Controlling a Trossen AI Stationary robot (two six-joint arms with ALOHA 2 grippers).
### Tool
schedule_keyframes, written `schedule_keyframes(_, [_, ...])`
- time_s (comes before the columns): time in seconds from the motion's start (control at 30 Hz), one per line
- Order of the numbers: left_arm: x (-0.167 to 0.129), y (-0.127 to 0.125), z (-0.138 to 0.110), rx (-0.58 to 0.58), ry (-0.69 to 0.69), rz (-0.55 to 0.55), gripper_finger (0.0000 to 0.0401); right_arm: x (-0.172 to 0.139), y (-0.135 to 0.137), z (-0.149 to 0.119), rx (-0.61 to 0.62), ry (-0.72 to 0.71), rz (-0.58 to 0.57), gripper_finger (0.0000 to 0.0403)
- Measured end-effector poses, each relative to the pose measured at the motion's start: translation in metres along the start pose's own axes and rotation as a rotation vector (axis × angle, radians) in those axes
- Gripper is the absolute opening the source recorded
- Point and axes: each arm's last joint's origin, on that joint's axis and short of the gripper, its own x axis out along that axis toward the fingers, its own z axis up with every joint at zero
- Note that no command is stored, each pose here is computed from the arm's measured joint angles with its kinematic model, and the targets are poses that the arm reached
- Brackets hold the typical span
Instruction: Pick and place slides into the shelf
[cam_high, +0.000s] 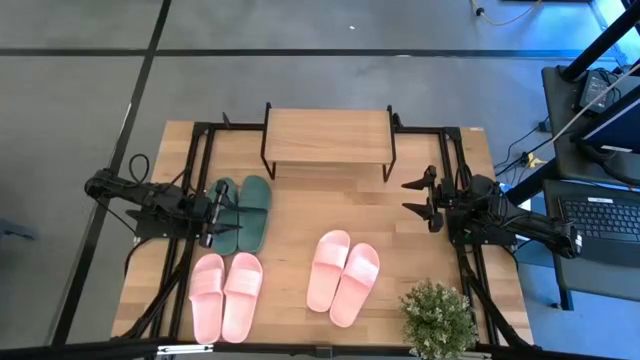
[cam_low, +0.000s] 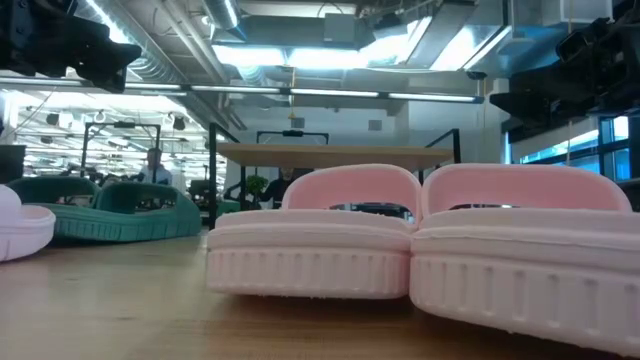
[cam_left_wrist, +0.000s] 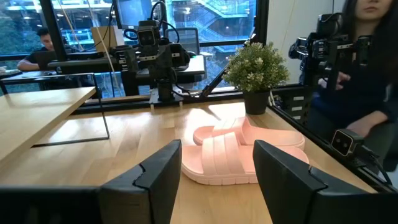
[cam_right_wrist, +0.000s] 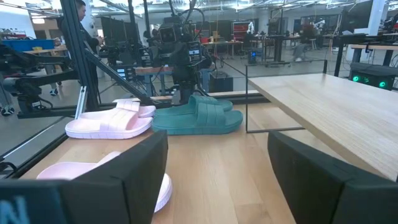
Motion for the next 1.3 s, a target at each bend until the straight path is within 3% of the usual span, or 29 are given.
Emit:
schedule_keyframes(0.93, [0.0000, 0.0000, 0.0001, 0.000, 0.000, 0.000, 0.0192, 0.0000, 0.0000, 0.0000, 0.001, 0.000, 0.000, 0.0277])
schedule_keyframes(1.3, [0.0000, 0.0000, 0.0000, 0.000, 0.000, 0.000, 0.0192, 0.0000, 0.0001, 0.0014, 0.088, -0.014, 0.001, 0.0277])
